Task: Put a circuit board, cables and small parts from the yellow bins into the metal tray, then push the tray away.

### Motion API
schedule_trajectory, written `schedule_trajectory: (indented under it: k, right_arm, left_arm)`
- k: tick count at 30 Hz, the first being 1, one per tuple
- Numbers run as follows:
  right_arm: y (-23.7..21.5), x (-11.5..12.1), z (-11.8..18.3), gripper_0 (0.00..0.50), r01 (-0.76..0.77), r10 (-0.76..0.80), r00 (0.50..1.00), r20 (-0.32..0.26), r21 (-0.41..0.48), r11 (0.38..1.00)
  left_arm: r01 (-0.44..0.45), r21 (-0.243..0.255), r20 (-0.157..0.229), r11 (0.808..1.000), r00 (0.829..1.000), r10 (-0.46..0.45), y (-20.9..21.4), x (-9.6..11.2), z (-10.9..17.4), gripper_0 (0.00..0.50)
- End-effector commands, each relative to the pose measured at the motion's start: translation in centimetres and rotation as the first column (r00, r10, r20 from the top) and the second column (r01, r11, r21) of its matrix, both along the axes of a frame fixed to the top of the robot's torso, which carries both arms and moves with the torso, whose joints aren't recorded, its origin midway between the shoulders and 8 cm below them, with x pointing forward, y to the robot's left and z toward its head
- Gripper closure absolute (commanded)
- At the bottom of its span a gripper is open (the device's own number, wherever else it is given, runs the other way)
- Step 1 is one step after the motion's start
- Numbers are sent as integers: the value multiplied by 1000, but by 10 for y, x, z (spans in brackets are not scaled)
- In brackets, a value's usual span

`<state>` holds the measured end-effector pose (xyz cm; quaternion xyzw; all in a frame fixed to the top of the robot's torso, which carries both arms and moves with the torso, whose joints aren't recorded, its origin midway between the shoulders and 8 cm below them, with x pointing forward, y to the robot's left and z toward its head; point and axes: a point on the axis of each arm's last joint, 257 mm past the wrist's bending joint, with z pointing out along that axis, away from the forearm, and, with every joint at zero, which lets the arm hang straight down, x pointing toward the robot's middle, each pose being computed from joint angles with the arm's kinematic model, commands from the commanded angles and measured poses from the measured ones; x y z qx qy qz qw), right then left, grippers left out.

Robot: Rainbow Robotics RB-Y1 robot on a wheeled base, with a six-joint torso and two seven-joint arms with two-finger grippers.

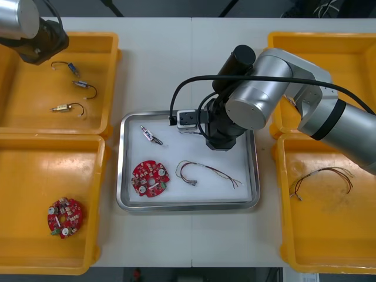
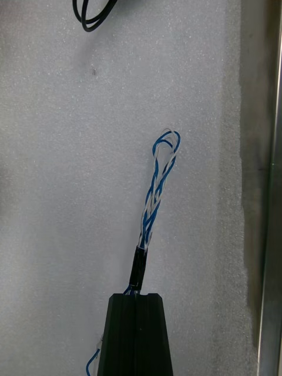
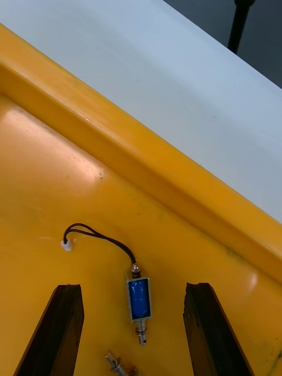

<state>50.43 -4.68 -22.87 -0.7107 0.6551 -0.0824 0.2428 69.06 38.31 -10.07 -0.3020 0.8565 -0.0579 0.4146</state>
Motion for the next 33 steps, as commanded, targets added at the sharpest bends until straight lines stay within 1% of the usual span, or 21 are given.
schedule_trajectory:
  k: [1,2,3,4,5,10,12,15,18,21,23,24,26,28,30,31,33]
  right_arm:
    - [14,-9,-2,332,-25,26,1000,-12,18,1000]
    - [14,-9,-3,207,-22,22,1000,-17,19,1000]
    - [14,-10,-3,154,-20,21,1000,-18,21,1000]
    - [14,-10,-3,57,-16,16,1000,-22,24,1000]
    - [15,-12,-4,0,-12,13,999,-30,29,1000]
    - [14,-16,-2,0,11,-8,998,-58,47,999]
    - [13,-16,2,0,21,-17,998,-63,57,998]
    - [13,-20,12,0,58,-51,995,-84,79,995]
    - [12,-25,29,0,132,-121,987,-109,105,986]
    - [7,-30,48,0,215,-198,971,-133,124,969]
    - [-2,-32,60,0,293,-272,949,-158,134,947]
    - [-5,-33,62,0,311,-289,943,-165,135,941]
    - [-17,-34,73,0,393,-366,912,-187,139,909]
    - [-28,-35,81,0,449,-419,886,-197,144,882]
    - [-42,-36,91,0,519,-486,848,-210,148,842]
    - [-45,-37,93,0,536,-502,838,-214,148,831]
    - [-60,-38,103,0,599,-564,796,-218,150,787]
  left_arm:
    - [-37,-47,83,998,996,40,-22,19,26,0]
    - [-37,-36,84,999,996,40,-22,20,23,0]
    - [-37,-36,82,999,996,39,-24,20,20,0]
    - [-39,-31,81,999,996,41,-23,21,15,0]
    - [-33,-26,84,999,996,36,-26,23,10,0]
    - [-35,-10,90,999,995,35,-26,27,-4,0]
    - [-36,-14,92,999,995,38,-27,27,-7,0]
    - [-35,-12,90,999,995,36,-30,27,-10,0]
    - [-30,-10,95,1000,995,31,-34,29,-11,0]
    - [-25,11,97,1000,995,24,-35,29,-13,0]
    - [-23,32,91,999,996,20,-35,29,-16,0]
    - [-22,34,92,999,996,19,-35,29,-16,0]
    - [-27,44,86,999,996,23,-32,28,-19,0]
    - [-30,54,82,998,996,25,-30,27,-21,0]
    - [-28,64,75,998,997,23,-30,26,-25,0]
    - [-27,65,75,998,997,22,-31,26,-25,0]
    - [-26,69,75,997,997,21,-30,26,-33,0]
